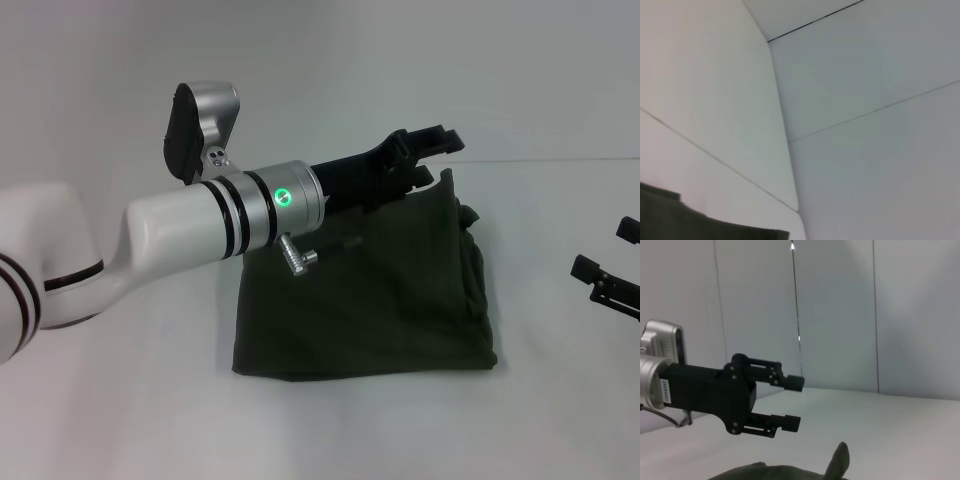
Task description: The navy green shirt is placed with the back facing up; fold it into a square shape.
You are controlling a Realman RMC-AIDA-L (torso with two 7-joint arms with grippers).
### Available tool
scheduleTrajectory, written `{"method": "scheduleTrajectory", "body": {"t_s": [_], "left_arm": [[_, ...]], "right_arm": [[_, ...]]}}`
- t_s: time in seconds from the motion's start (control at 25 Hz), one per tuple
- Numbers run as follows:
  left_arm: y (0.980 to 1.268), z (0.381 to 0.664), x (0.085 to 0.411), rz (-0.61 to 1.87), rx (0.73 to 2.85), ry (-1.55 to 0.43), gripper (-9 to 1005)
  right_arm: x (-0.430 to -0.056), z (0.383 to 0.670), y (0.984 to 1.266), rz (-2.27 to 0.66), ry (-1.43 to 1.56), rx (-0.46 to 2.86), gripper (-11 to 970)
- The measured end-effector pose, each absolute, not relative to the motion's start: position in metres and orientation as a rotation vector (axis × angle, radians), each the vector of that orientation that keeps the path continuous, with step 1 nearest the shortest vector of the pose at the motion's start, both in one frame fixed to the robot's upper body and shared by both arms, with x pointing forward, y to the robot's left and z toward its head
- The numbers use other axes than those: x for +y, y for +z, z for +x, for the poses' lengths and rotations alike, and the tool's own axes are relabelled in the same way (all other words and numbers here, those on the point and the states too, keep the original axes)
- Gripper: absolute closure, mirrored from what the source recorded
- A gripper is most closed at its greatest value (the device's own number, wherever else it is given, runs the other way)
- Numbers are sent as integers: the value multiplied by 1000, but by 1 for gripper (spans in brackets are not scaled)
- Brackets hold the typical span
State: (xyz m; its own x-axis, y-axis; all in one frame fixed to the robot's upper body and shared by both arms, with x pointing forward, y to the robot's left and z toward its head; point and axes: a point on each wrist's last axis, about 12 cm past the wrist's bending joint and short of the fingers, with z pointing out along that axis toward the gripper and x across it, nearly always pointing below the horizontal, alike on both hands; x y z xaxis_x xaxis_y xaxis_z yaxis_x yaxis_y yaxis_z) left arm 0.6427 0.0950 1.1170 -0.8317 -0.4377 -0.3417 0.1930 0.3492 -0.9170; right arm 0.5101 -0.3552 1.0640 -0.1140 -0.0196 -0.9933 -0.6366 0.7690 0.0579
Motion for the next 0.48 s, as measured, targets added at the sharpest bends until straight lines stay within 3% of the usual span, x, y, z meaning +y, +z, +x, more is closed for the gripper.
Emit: {"method": "scheduleTrajectory", "body": {"t_s": [0.32,0.48], "left_arm": [[1123,628,111,4,1831,-1561,295],[1116,614,138,122,1704,-1483,167]], "right_arm": [[-353,515,1067,-515,572,1597,17],[-344,523,1078,-530,612,1529,17]]}}
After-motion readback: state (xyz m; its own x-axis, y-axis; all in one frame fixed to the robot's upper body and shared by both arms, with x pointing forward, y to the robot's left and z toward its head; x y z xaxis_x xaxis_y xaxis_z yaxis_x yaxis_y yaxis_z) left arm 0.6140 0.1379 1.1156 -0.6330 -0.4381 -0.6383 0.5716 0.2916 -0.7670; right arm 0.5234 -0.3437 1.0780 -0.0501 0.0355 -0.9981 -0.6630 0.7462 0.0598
